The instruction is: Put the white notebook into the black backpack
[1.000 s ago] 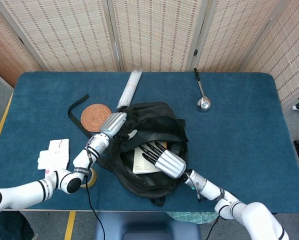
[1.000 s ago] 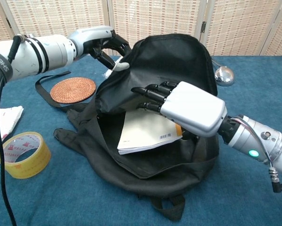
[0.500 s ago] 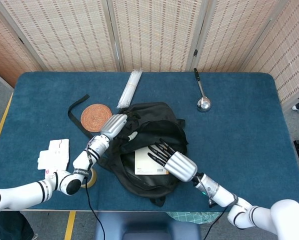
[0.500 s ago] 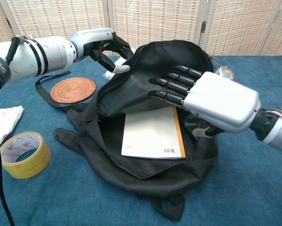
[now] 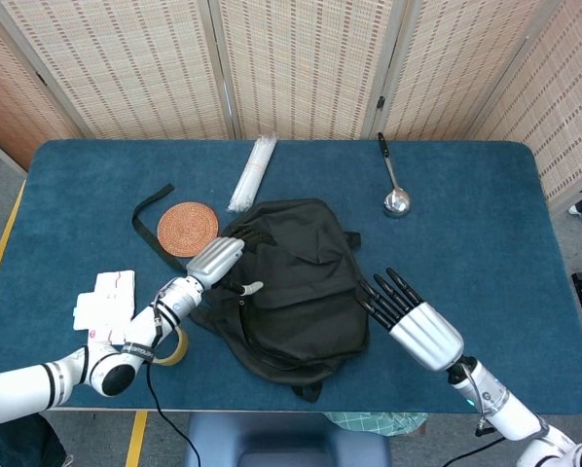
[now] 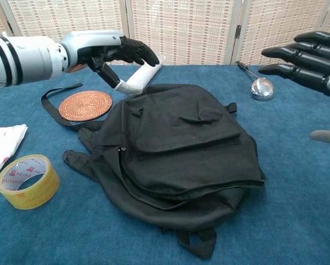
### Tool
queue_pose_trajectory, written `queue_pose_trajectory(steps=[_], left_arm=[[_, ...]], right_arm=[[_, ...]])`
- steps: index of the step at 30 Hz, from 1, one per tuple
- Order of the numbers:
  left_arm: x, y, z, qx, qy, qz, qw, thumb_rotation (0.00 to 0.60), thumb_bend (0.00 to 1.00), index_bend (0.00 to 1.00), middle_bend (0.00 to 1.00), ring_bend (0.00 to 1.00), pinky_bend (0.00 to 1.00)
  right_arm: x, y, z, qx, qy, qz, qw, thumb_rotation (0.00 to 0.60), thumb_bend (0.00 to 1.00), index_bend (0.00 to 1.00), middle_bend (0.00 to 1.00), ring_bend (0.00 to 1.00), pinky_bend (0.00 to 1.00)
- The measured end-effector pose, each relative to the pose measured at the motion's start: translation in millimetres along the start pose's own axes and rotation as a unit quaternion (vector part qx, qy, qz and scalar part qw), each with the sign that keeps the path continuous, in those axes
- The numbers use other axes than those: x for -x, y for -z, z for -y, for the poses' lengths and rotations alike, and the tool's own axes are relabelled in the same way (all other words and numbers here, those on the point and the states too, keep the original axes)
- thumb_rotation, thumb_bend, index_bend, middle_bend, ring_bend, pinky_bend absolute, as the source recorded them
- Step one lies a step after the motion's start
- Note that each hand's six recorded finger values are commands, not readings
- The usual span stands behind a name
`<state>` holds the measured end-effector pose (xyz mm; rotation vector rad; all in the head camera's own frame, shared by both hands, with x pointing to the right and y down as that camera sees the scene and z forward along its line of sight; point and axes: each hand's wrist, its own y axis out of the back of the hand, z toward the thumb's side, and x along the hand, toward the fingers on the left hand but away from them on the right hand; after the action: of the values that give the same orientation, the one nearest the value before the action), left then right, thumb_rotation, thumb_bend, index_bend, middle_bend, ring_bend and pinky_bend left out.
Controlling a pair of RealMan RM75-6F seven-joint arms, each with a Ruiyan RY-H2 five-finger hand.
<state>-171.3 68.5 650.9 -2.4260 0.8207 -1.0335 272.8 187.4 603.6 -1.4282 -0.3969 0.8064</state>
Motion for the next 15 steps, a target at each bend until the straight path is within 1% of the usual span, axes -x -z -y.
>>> queue_pose_trajectory(steps=[1, 2, 5, 7, 11, 13, 15], left_arm=[[3.7, 3.7, -4.0, 0.0, -0.006, -0.004, 1.0, 0.6, 0.35, 0.24, 0.19, 0.13, 0.0], [7.2, 7.7, -7.5, -0.001, -0.013, -0.008, 0.9999, 0.6, 0.35, 0.25, 0.19, 0.13, 0.0], [20.6, 23.8, -17.3, 0.002, -0.037, -0.027, 0.9989, 0.6, 0.35, 0.25, 0.19, 0.13, 0.0], [33.5, 38.1, -24.5, 0.005, -0.057, -0.045, 0.9973, 0.6, 0.35, 0.26, 0.19, 0.13, 0.0], [60.2, 64.9, -37.4, -0.002, -0.097, -0.079, 0.9921, 0.6, 0.35, 0.27, 0.19, 0.13, 0.0], [78.0, 81.4, -43.6, -0.013, -0.12, -0.101, 0.9875, 0.6, 0.35, 0.27, 0.19, 0.13, 0.0], [98.9, 98.9, -48.8, -0.026, -0.142, -0.127, 0.9814, 0.6, 0.35, 0.27, 0.19, 0.13, 0.0]], right_arm=[[-1.0, 3.6, -0.5, 0.007, -0.002, 0.007, 0.9999, 0.6, 0.16, 0.0, 0.02, 0.1, 0.01], [-1.9, 7.0, -1.0, 0.015, -0.005, 0.014, 0.9998, 0.6, 0.24, 0.0, 0.03, 0.13, 0.04], [-4.9, 17.9, -2.1, 0.049, -0.015, 0.035, 0.9981, 0.6, 0.39, 0.01, 0.09, 0.18, 0.08], [-8.2, 26.9, -1.9, 0.075, -0.027, 0.05, 0.9956, 0.6, 0.44, 0.01, 0.12, 0.18, 0.08], [-17.8, 49.0, -1.1, 0.116, -0.045, 0.09, 0.9881, 0.6, 0.45, 0.01, 0.12, 0.17, 0.08], [-25.0, 60.8, 0.3, 0.132, -0.053, 0.115, 0.9832, 0.6, 0.45, 0.01, 0.11, 0.17, 0.07], [-33.0, 70.8, 2.7, 0.144, -0.061, 0.136, 0.9782, 0.6, 0.45, 0.01, 0.09, 0.14, 0.05]])
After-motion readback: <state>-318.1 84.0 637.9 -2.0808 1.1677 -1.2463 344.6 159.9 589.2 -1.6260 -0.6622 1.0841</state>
